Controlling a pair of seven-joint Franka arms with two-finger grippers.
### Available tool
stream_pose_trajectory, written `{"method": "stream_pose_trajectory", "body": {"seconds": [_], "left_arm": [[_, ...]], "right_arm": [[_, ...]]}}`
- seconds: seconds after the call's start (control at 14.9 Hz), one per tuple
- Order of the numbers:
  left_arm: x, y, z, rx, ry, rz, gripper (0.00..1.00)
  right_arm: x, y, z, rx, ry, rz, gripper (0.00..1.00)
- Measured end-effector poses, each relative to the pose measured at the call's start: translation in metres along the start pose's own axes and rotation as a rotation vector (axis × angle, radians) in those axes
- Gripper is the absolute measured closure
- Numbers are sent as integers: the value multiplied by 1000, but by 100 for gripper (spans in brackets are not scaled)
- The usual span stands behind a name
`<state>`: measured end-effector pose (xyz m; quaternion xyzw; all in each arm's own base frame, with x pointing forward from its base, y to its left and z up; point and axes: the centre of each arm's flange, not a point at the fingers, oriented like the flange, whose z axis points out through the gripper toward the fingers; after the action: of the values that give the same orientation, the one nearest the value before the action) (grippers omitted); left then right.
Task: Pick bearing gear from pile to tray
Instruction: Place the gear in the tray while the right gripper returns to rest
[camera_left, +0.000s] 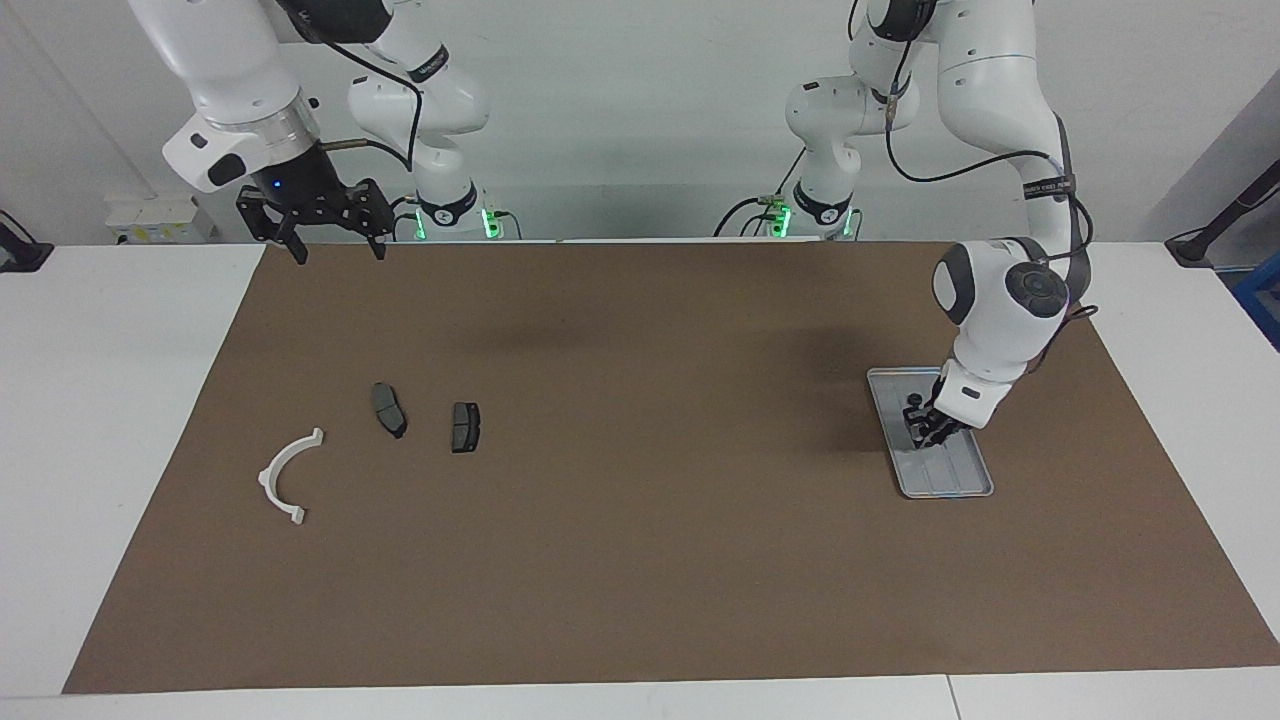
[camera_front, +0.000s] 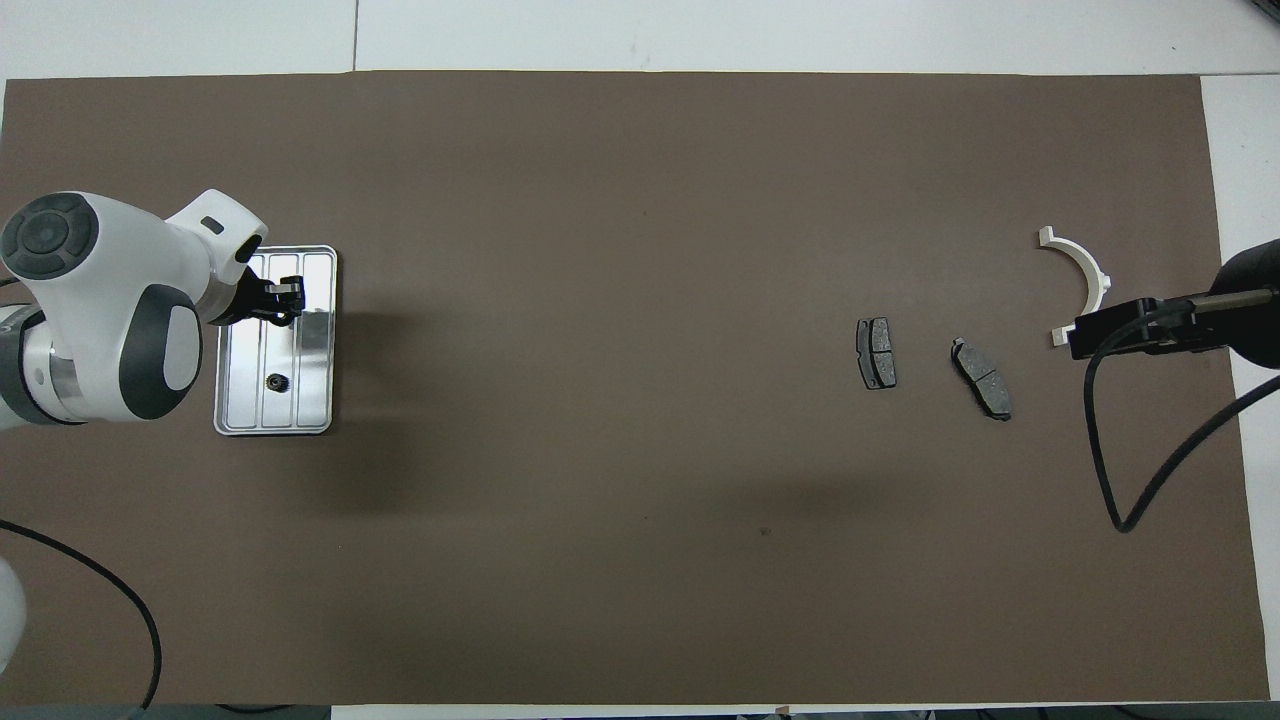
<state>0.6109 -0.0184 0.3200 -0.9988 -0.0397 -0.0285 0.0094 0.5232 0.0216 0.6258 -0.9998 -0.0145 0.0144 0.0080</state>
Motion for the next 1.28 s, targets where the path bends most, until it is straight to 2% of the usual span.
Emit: {"method": "stream_pose_trajectory", "body": {"seconds": [1.28], "left_arm": [[0,-11,16,-4,15,-8,65]], "right_arm": [[0,6,0,-24,1,6,0]]}}
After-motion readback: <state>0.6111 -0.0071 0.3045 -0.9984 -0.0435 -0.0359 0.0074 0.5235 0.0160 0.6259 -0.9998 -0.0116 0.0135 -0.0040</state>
